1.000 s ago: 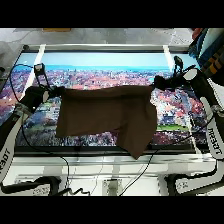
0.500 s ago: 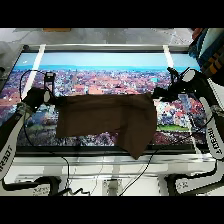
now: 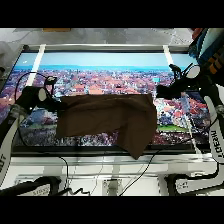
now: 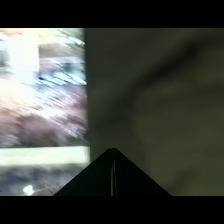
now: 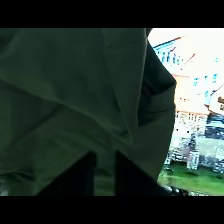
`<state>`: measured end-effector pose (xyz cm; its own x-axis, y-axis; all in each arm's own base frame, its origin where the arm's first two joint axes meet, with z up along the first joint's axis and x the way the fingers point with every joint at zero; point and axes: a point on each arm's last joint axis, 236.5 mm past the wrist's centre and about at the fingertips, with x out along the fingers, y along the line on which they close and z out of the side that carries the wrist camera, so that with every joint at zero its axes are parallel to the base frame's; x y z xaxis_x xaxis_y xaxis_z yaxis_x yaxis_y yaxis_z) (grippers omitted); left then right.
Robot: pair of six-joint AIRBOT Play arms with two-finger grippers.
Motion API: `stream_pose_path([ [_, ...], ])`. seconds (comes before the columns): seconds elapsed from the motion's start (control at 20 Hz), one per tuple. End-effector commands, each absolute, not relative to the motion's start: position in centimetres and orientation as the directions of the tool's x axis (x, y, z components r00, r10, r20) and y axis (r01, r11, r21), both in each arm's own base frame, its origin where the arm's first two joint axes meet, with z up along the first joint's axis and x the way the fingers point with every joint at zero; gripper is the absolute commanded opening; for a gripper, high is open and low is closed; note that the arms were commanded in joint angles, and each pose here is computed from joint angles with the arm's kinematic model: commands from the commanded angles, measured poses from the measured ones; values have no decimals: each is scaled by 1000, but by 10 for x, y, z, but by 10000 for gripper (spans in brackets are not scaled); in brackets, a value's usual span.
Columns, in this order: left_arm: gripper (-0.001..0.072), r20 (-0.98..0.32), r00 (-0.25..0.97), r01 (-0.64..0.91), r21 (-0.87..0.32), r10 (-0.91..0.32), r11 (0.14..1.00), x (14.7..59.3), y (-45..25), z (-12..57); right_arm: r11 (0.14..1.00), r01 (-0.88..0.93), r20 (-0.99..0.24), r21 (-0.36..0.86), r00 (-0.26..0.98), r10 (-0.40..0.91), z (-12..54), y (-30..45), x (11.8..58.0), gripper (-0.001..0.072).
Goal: Fold the clothes and pants, and hang the long-sleeved shirts on hangers.
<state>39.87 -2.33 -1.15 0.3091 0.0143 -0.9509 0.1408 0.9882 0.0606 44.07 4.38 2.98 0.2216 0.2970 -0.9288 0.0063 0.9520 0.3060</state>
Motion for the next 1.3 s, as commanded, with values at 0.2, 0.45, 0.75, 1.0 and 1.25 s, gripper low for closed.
stream_pose_path([
  [0.2, 15, -747, 488, 508, -179, -452, 843, 353, -123, 135, 974, -187, -966, 125, 202, 163, 82, -2, 399, 13],
  [0.45, 16, -689, 708, 328, 122, -158, 937, 325, -23, 196, 899, -73, -887, 432, 148, 438, 50, -12, 331, 13],
  [0.75, 17, -722, 684, 295, 146, -102, 944, 320, -6, 177, 761, 242, -783, 603, -6, 622, -68, 33, 233, 482],
  [1.0, 17, -862, 491, 320, 43, -127, 947, 315, -7, 87, 702, 388, -771, 597, 38, 636, -119, 54, 206, 481],
  [1.25, 17, -886, 273, 226, -320, -375, 920, 306, -42, 18, 687, 372, -758, 624, 75, 648, -123, 70, 211, 421],
])
